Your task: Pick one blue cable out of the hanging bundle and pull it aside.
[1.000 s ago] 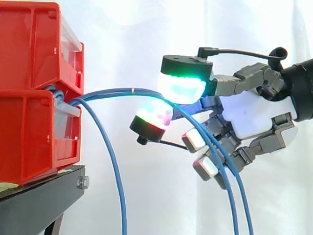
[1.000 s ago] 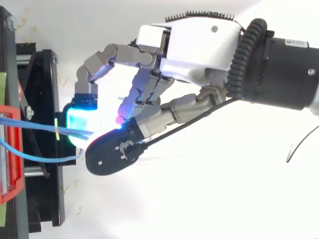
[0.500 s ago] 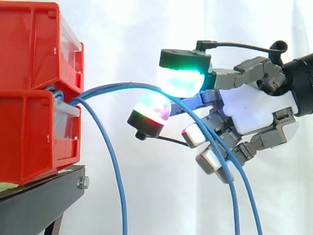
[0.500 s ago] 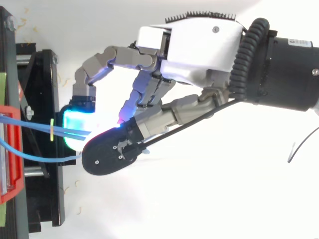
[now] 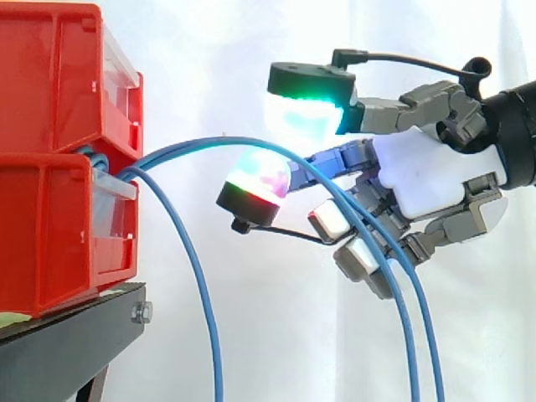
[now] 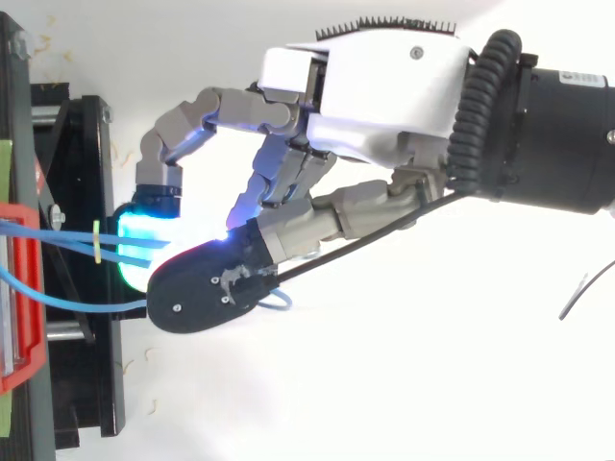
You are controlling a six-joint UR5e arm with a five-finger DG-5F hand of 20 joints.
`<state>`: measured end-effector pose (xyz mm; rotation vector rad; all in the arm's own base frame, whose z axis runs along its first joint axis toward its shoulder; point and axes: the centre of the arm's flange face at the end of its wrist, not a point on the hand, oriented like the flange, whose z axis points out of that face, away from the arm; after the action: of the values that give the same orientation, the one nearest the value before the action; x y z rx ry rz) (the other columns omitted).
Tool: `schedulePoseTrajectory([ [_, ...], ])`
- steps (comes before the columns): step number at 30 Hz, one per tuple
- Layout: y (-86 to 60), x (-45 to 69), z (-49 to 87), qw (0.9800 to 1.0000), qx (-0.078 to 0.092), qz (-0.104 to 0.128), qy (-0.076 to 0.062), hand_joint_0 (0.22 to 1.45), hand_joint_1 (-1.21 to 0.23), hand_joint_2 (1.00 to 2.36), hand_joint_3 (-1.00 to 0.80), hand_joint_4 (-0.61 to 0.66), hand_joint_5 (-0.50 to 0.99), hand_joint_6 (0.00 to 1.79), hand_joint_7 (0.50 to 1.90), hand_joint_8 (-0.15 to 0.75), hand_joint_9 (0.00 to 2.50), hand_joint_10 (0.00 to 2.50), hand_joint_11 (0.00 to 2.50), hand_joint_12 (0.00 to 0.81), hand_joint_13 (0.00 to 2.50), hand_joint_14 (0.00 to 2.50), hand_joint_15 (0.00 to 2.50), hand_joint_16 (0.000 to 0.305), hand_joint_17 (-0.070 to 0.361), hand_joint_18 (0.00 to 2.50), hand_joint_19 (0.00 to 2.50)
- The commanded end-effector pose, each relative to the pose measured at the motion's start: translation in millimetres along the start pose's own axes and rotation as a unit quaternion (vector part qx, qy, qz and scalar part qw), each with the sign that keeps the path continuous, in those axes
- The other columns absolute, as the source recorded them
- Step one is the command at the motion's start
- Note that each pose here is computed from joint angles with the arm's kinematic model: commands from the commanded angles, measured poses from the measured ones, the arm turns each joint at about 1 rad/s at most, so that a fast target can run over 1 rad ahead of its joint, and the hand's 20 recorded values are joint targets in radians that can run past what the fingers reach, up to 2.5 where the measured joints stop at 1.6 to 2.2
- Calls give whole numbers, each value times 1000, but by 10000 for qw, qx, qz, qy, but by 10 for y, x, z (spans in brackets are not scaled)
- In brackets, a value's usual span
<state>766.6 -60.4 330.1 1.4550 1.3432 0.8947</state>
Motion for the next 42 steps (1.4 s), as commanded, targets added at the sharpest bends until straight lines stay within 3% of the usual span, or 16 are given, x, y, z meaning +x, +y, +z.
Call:
schedulePoseTrajectory([
  [1,2,-1,-3,10000,4,-1,0,340,-609,1000,-500,-42,-64,826,883,301,1184,9,266,468,1106,20,575,82,186,996,807],
  [7,-9,-31,7,10000,6,-2,-6,319,-542,1000,-500,-52,-80,816,785,292,1132,12,274,458,1074,19,582,81,183,960,807],
  [8,-9,-31,7,10000,6,-2,-6,387,-486,1000,-500,-102,-57,760,893,268,1171,10,271,446,1079,22,577,78,175,949,819],
  [9,1,-31,2,10000,-2,0,1,427,-466,1000,-500,-120,-53,752,914,257,1175,11,272,440,1083,20,582,77,173,944,823],
  [15,-2,-49,2,10000,7,3,17,532,-507,1003,-311,-114,-45,742,958,249,1220,11,287,431,1107,20,584,73,165,940,818],
  [19,-3,-51,0,10000,14,1,10,559,-618,1001,-190,-71,-47,752,962,272,1219,13,300,437,1113,20,583,73,165,962,809],
  [24,-30,-62,-2,10000,74,-5,10,496,-680,1270,-157,-37,-68,789,847,289,1182,11,311,452,1115,21,577,78,174,1001,787],
  [25,-20,-65,-7,10000,67,-3,2,501,-716,1257,-155,-24,-79,805,812,289,1167,11,330,455,1110,21,574,77,173,991,789],
  [28,-20,-75,-7,10000,67,-1,2,582,-818,1003,-97,-16,-121,869,729,257,1095,16,391,424,1059,20,583,71,160,927,796],
  [33,-28,-73,2,10000,60,1,2,639,-849,1013,-282,-98,-139,896,788,199,1040,17,452,355,979,26,621,53,120,794,850],
  [42,-17,-64,-4,10000,52,-7,2,604,-786,1000,-495,-94,-92,884,866,191,1127,18,420,343,1022,26,634,51,115,816,855],
])
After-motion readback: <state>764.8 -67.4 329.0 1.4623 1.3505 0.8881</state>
